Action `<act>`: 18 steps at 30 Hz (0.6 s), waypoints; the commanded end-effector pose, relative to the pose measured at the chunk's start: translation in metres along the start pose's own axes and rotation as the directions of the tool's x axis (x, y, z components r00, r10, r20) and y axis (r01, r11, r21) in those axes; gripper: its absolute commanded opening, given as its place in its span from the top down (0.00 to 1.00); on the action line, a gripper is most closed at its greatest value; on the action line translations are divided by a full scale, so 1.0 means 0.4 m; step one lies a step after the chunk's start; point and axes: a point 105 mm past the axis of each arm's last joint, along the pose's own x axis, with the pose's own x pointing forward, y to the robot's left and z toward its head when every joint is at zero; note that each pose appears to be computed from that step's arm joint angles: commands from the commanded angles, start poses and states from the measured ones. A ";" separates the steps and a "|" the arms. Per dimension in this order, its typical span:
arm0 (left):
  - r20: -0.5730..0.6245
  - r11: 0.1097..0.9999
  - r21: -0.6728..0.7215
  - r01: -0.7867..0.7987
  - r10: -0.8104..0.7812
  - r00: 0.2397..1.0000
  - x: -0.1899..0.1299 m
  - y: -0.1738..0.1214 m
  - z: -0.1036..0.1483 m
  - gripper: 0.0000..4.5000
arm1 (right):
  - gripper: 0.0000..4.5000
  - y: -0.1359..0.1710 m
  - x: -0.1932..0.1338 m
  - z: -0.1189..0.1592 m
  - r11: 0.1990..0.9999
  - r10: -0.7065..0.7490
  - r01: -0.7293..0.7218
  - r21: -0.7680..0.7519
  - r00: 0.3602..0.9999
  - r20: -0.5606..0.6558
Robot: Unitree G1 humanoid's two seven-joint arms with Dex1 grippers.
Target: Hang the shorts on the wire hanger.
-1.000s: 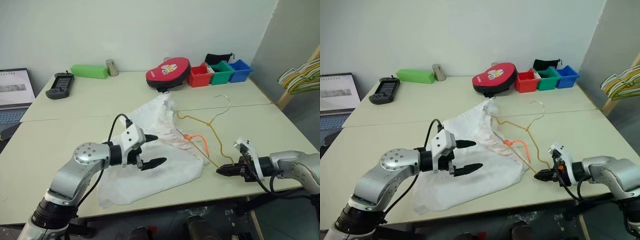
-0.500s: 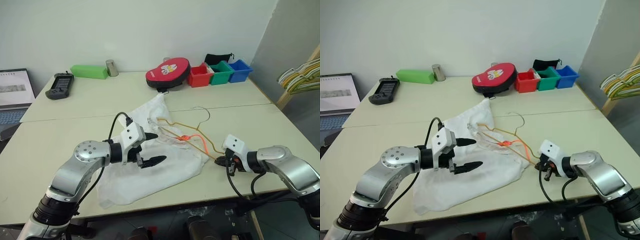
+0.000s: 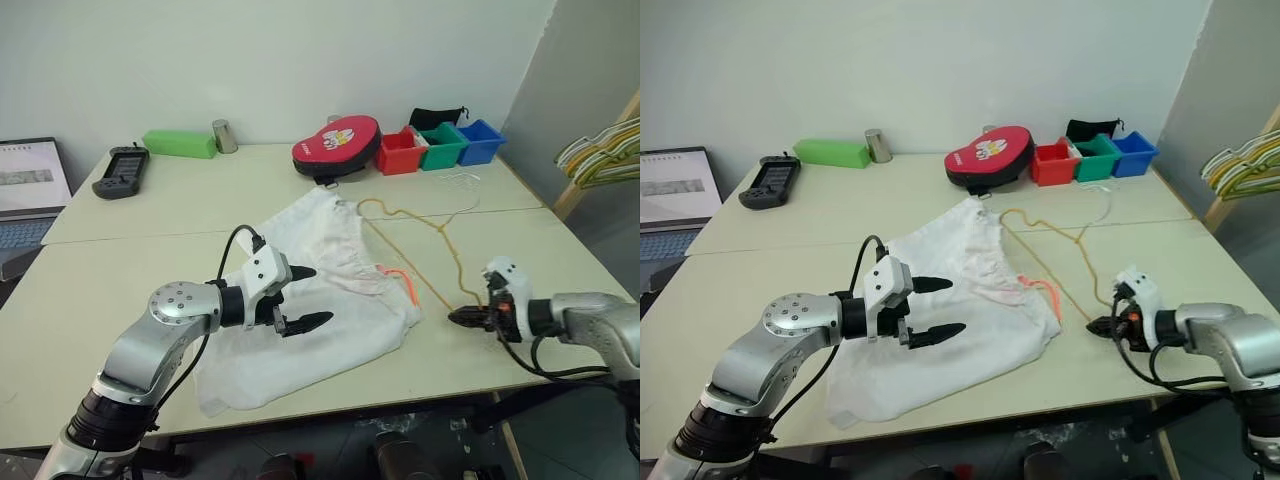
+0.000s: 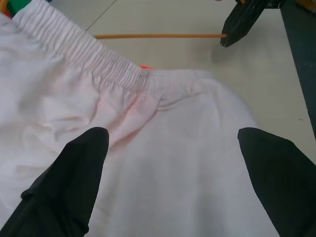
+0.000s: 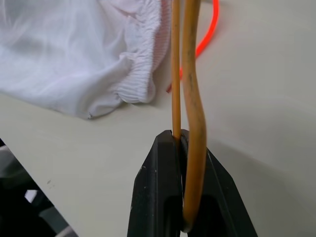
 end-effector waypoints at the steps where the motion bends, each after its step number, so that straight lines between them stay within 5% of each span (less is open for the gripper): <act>1: 0.025 0.999 0.032 0.003 -0.004 1.000 0.001 -0.007 0.019 0.01 | 1.00 -0.017 -0.049 -0.006 0.999 -0.016 0.015 0.047 1.000 0.011; 8: 0.026 1.000 0.028 0.006 -0.006 1.000 0.003 -0.012 0.015 0.01 | 1.00 -0.010 -0.104 -0.140 0.997 0.023 -0.010 0.076 0.985 -0.174; 18: 0.024 1.000 0.021 0.001 -0.001 1.000 -0.002 -0.019 0.011 0.01 | 1.00 0.031 -0.104 -0.153 0.982 0.122 -0.148 -0.116 0.971 -0.205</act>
